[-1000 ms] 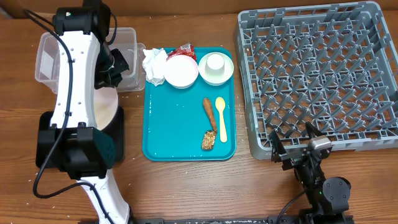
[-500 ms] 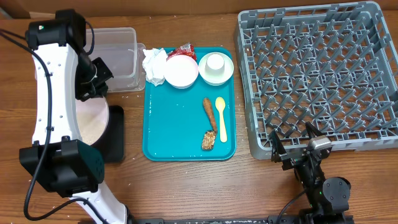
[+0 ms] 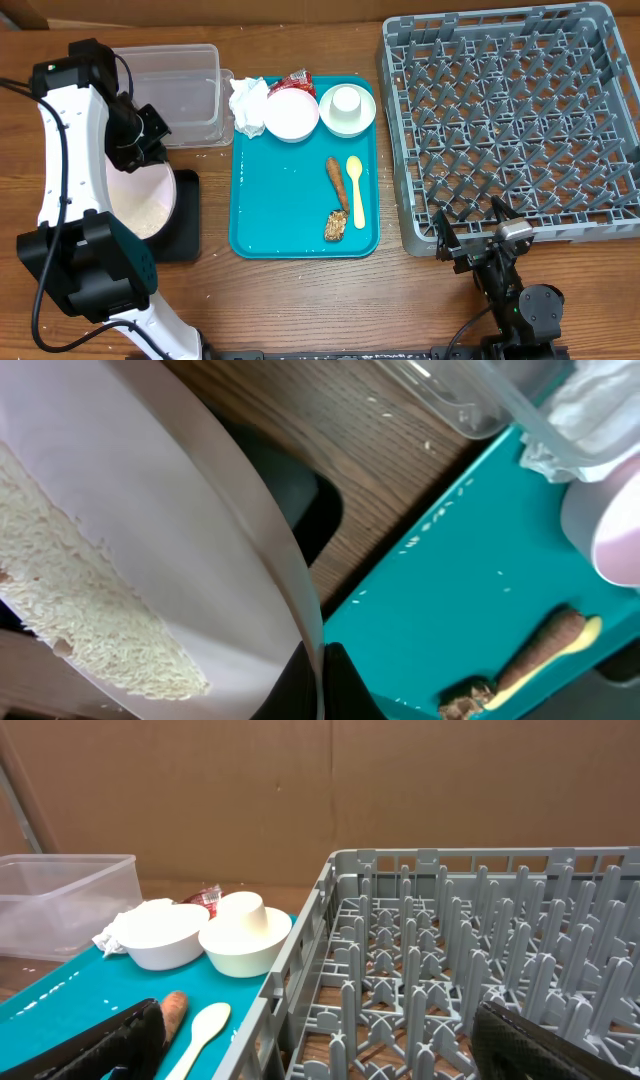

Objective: Sort waste into correct bins and load items into the dishwasher
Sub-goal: 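Tilt the plate to pour the rice onto the black tray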

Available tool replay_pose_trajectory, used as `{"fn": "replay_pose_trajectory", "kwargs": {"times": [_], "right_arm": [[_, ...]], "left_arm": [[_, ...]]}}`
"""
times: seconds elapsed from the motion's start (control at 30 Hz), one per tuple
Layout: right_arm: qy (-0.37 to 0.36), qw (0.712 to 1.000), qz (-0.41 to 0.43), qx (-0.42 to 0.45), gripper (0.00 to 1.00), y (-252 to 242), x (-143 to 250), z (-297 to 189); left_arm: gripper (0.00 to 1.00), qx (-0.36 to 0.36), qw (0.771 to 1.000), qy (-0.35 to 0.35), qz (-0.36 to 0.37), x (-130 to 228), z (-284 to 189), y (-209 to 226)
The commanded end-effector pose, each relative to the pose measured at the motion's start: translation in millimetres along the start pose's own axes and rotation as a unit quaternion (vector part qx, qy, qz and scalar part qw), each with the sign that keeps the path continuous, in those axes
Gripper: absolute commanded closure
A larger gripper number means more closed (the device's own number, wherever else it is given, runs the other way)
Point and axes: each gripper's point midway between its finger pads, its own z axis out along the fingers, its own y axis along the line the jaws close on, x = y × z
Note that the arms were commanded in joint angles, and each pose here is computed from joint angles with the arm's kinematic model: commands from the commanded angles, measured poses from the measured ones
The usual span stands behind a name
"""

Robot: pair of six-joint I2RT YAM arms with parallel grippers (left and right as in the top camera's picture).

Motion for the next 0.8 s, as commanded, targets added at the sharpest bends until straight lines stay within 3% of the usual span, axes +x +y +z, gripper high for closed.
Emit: {"fn": "replay_pose_trajectory", "kwargs": {"times": [0.0, 0.77], "right_arm": [[-0.001, 1.0, -0.003, 0.002, 0.0, -0.6, 2.3, 0.2], [-0.001, 1.0, -0.003, 0.002, 0.0, -0.7, 2.3, 0.2]], "left_arm": [[0.95, 0.046, 0.999, -0.002, 0.022, 3.8, -12.5, -7.6], [0.95, 0.134, 0.989, 0.02, 0.053, 5.1, -23.2, -9.5]]}}
